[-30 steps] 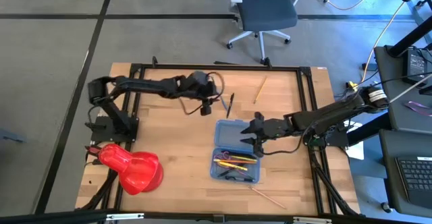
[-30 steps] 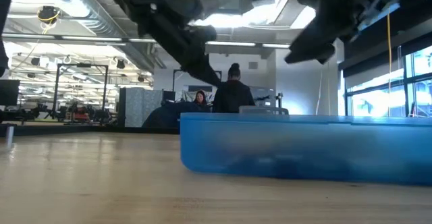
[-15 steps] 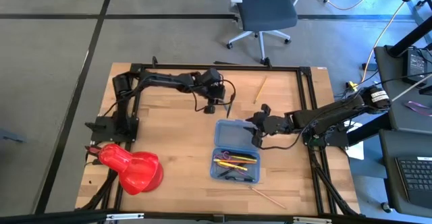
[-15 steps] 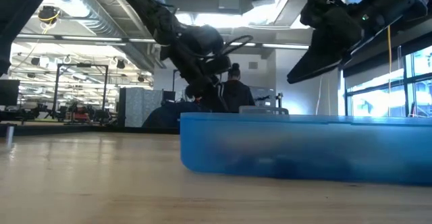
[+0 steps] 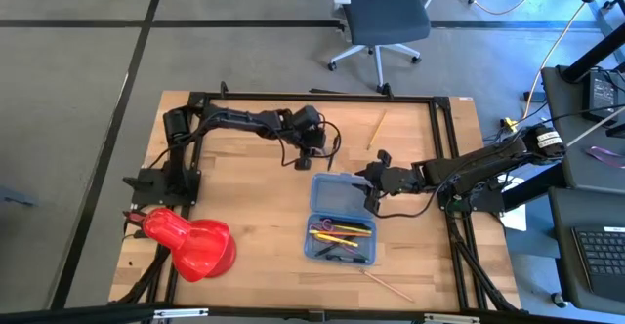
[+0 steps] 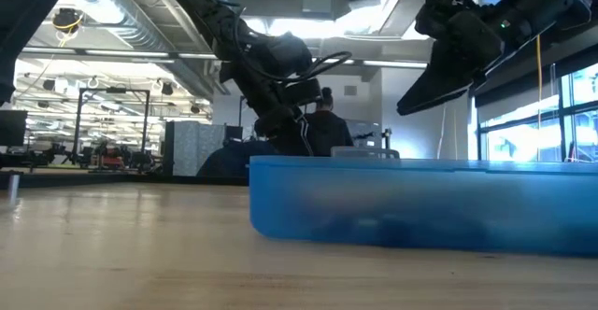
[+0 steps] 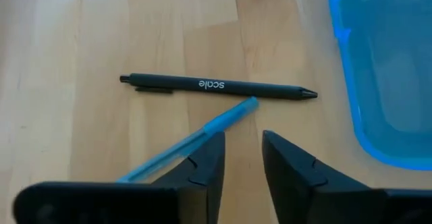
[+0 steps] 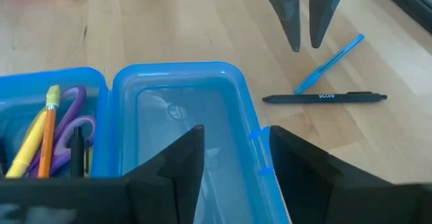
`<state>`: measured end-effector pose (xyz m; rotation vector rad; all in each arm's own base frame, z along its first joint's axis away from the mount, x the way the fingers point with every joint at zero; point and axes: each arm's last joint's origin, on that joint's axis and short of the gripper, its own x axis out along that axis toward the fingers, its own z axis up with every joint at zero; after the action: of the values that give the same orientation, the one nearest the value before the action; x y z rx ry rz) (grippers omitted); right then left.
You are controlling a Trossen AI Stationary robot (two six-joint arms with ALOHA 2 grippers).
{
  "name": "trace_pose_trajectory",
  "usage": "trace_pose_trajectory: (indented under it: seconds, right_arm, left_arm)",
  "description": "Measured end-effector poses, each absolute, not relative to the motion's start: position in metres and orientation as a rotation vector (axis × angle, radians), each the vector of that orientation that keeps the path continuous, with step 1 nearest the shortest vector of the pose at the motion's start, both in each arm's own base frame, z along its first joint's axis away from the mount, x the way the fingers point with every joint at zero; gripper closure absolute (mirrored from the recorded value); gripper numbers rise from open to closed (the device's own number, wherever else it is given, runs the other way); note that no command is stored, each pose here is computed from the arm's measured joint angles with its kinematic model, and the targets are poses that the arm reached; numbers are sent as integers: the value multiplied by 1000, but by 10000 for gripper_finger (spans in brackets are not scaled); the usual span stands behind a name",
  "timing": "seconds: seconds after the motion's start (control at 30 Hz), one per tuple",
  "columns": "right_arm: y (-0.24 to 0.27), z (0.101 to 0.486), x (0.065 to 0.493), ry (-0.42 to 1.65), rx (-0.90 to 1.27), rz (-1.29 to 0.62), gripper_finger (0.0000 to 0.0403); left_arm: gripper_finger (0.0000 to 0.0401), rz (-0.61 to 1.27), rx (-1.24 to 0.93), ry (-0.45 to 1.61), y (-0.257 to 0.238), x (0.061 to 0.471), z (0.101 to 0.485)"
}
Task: Pick & place school supplies into a supply box
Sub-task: Put the top blue pen into the blue supply box
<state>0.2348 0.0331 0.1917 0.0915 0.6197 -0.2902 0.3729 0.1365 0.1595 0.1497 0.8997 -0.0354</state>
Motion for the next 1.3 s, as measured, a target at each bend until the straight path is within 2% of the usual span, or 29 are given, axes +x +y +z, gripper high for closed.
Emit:
trace_pose_trajectory:
  seconds: [0.23, 0.43, 0.53, 0.83, 1.03, 1.3]
  right_arm:
    - [34, 192, 235, 620, 112, -281, 231]
    - [34, 192, 235, 622, 115, -269, 231]
    - [34, 192, 235, 623, 112, -269, 231]
    - [34, 191, 234, 632, 107, -269, 231]
    - [34, 191, 234, 633, 104, -269, 231]
    - [33, 191, 234, 636, 85, -273, 231]
  left_arm:
    - [242, 17, 154, 956, 134, 371, 157]
    - [207, 191, 171, 1026, 134, 369, 156]
    - [206, 251, 98, 1033, 133, 368, 155]
    - [214, -25, 264, 955, 130, 383, 178]
    - [214, -77, 297, 917, 134, 391, 191]
    - [214, -115, 300, 961, 140, 392, 172]
